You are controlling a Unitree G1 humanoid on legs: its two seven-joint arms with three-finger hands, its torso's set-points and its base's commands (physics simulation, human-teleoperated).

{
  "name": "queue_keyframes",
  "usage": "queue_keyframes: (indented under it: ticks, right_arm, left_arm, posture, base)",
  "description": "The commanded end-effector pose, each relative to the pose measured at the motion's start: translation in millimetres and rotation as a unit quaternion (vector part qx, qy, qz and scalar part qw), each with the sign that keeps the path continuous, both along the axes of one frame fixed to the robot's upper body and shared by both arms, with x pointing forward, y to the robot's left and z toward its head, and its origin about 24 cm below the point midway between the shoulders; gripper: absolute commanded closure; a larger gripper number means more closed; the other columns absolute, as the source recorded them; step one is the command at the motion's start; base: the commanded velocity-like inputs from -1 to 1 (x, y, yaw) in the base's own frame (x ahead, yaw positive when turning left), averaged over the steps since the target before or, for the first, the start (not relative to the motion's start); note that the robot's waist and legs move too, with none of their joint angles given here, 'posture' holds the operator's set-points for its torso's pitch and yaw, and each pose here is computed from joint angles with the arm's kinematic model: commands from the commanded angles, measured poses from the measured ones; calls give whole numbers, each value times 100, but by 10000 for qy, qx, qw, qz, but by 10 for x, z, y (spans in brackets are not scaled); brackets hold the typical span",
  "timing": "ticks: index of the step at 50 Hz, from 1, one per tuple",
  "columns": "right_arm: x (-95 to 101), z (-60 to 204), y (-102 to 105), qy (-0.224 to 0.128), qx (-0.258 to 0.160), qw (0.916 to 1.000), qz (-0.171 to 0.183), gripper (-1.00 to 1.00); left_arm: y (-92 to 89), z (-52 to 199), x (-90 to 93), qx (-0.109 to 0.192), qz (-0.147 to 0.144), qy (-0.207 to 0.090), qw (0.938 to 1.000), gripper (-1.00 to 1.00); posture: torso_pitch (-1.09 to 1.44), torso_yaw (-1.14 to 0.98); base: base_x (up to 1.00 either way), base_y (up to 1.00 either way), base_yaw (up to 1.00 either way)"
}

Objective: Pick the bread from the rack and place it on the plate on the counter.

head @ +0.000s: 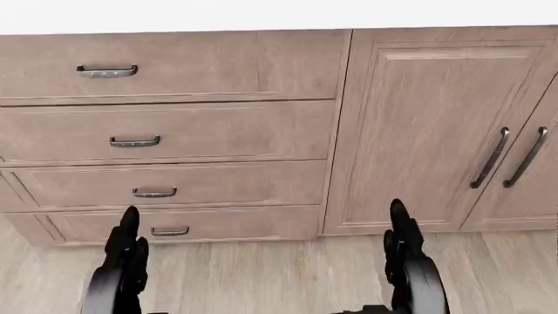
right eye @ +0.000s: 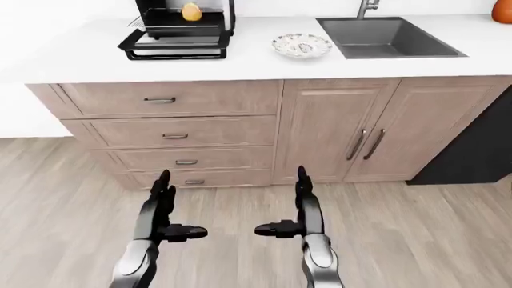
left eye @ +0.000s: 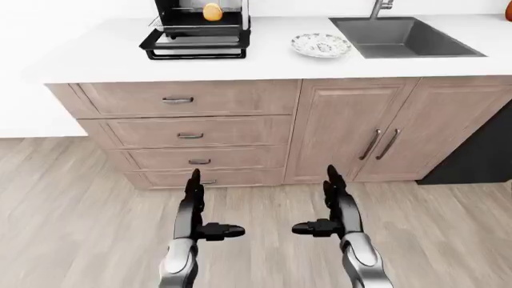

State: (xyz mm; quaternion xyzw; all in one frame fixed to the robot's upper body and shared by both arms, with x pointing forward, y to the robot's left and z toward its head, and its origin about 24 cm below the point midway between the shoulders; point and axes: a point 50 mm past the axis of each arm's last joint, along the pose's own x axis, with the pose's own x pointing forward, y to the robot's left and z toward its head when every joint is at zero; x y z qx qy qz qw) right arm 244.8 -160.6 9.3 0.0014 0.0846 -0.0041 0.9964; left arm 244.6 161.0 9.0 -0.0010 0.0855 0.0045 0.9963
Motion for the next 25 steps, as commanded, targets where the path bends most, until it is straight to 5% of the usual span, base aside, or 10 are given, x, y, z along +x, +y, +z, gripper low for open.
queue_keyframes:
  ticks: [1,10,17,25]
  right_arm:
    - [107,533,-58,-1086,-82,9940,-75,-100]
    - [158,1073,-63,-1590,-204,9871,7,-100]
    - [181,1668,-5,-2150,-474,9752,222,-100]
    - [192,1939,56,-2460,-525,9671,372,-100]
  left_arm:
    - [63,560,98,264,3,-985,9948,-100]
    - [158,1037,112,523,49,-1327,9898,-100]
    - [224,1665,177,874,55,-1776,9802,-100]
    - [249,1998,101,1234,56,-2016,9716,-100]
  posture:
    - [0,0]
    - [0,0]
    - [0,0]
    - [0,0]
  base:
    - [0,0,0]
    - [0,0,0]
    - [2,0,0]
    - [27,5,0]
